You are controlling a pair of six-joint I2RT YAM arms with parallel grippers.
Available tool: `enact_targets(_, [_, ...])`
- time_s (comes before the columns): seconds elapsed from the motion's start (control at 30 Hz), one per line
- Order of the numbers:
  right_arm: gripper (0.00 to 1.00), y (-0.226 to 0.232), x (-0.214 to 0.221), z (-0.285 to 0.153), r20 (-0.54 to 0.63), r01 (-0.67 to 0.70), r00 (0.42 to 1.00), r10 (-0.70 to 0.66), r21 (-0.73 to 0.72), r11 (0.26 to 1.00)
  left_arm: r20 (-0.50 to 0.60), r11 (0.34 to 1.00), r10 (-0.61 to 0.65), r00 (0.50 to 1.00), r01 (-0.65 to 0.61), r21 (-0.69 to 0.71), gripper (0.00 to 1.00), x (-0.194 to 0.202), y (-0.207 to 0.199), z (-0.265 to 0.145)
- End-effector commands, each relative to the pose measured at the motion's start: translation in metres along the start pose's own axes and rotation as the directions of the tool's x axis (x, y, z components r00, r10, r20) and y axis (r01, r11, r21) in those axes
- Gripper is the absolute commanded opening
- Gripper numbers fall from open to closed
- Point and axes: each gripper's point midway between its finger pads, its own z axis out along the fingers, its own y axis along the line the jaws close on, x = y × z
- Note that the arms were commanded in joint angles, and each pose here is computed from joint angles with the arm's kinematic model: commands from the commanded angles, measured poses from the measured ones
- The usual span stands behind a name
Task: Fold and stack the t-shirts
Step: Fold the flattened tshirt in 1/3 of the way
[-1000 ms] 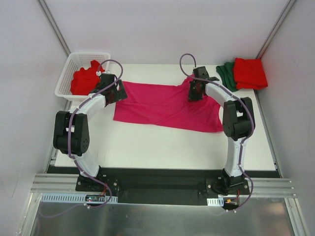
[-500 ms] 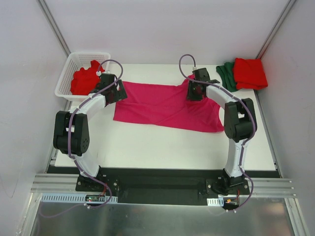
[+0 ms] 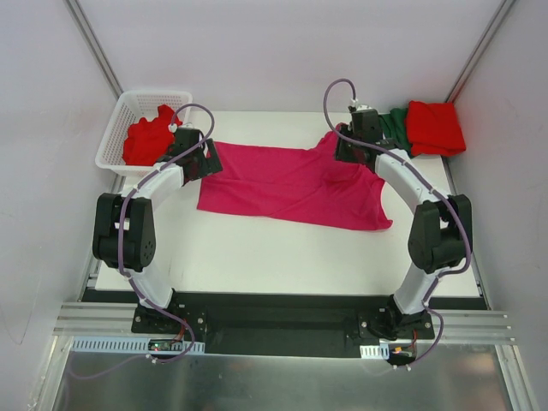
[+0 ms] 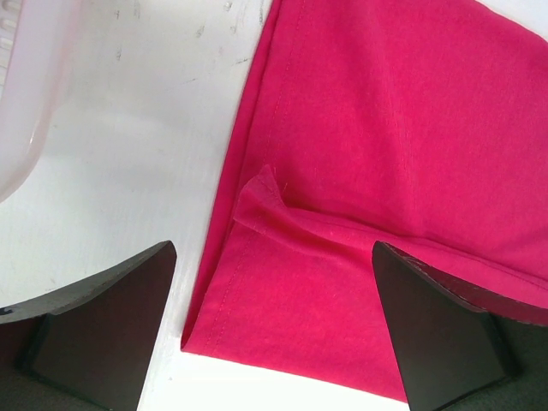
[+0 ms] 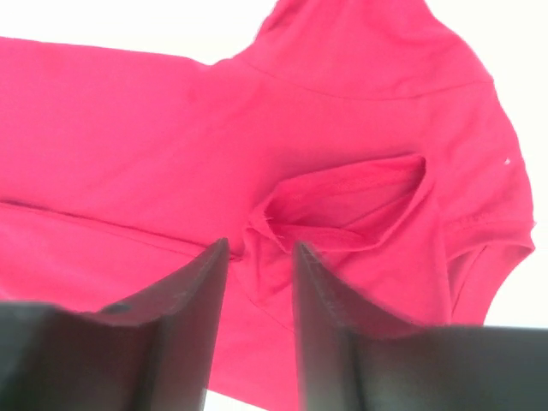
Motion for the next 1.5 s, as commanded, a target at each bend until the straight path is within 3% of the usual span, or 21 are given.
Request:
enact_targets(0.0, [0.31, -0.017, 0.026, -0.004, -0.077, 0.012, 0.997, -0.006, 0.083, 0.996, 0.032, 0.999, 0.026, 0.999, -0.027, 0.039, 0.99, -0.006, -0.01, -0.007])
enact_targets(0.03, [0.16, -0.019, 0.033, -0.003, -0.099, 0.014, 0.995, -0.004, 0.094, 0.996, 0.03, 0.999, 0.027, 0.999, -0.028, 0.043, 0.99, -0.006, -0.011, -0.007])
enact_targets(0.1, [0.01, -0.025, 0.047, 0.004, -0.134, 0.014, 0.991, 0.002, 0.115, 0.993, 0.029, 0.999, 0.027, 0.999, -0.028, 0.043, 0.99, -0.005, -0.011, -0.007])
enact_targets(0.7, [0.01, -0.028, 0.091, 0.046, -0.279, 0.024, 0.96, 0.011, 0.122, 0.992, 0.028, 0.999, 0.041, 0.999, -0.042, 0.021, 0.99, -0.004, -0.007, -0.003])
enact_targets(1.47, [0.01, 0.003, 0.067, 0.09, -0.267, -0.004, 0.964, 0.004, 0.0, 1.0, 0.034, 0.998, 0.055, 0.998, -0.056, 0.01, 0.99, -0.006, -0.005, -0.002])
